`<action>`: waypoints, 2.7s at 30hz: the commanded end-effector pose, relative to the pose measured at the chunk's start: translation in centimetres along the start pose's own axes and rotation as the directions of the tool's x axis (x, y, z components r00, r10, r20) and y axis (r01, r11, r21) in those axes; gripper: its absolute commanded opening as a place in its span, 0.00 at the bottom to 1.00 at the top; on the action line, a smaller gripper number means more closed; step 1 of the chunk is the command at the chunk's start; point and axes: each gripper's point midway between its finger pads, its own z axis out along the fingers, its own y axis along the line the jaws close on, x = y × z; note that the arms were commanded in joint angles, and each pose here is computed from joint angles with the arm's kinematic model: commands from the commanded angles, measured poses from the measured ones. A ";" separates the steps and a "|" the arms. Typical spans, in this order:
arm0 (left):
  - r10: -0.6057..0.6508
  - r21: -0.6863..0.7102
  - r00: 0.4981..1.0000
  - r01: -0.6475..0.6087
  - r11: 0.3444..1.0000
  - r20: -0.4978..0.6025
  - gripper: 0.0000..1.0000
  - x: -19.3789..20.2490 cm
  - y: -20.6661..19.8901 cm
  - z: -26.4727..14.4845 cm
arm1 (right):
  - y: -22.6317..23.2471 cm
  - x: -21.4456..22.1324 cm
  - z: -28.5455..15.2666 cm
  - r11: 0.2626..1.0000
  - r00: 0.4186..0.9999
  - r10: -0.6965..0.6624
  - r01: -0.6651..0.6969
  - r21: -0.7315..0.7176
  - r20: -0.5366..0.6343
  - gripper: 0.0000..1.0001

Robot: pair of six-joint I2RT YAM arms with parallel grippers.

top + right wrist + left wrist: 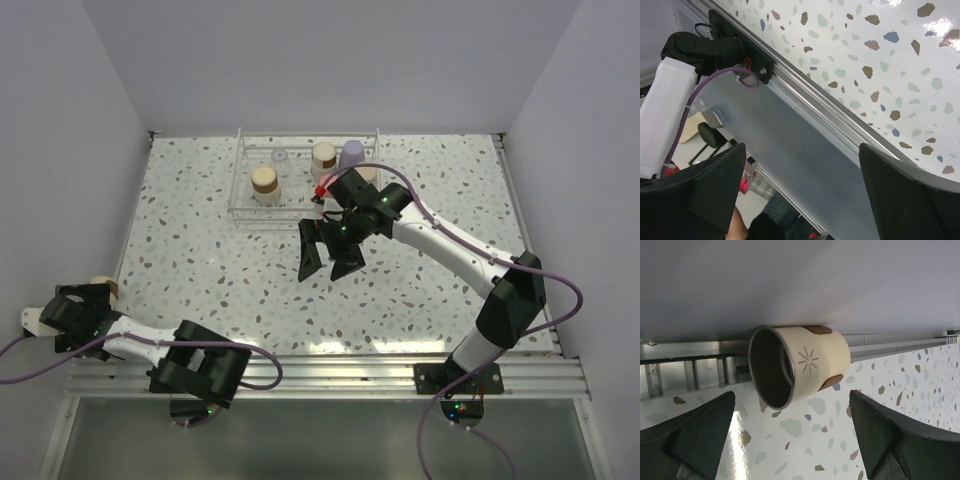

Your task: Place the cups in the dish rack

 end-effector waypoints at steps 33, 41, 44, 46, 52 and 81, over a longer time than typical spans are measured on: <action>0.011 0.507 0.986 0.075 0.859 -0.165 0.00 4.2 -13.8 -0.9 | 5.1 -4.1 -2.7 0.989 0.985 -0.065 0.086 -0.124 0.161 0.98; 0.178 0.683 0.917 0.125 0.720 -0.356 0.00 9.4 -23.8 -6.8 | 9.0 -4.5 -9.5 0.959 0.931 -0.133 0.208 -0.195 0.339 0.98; 0.353 0.772 0.837 0.123 0.624 -0.418 0.00 12.5 -28.9 -11.6 | 9.4 -4.9 -10.2 0.950 0.915 -0.128 0.225 -0.219 0.383 0.98; 0.453 0.845 0.810 0.095 0.526 -0.373 0.00 13.9 -32.0 -16.1 | 9.9 -5.5 -11.0 0.941 0.902 -0.105 0.226 -0.251 0.420 0.98; 0.619 0.928 0.717 0.104 0.358 -0.319 0.00 14.7 -33.9 -25.0 | 12.4 -7.9 -12.7 0.916 0.876 -0.100 0.266 -0.299 0.472 0.98; 0.782 0.924 0.587 0.379 -0.038 -0.208 0.00 13.6 -35.4 -40.2 | 13.9 -18.0 -9.3 0.920 0.814 -0.009 0.234 -0.313 0.581 0.98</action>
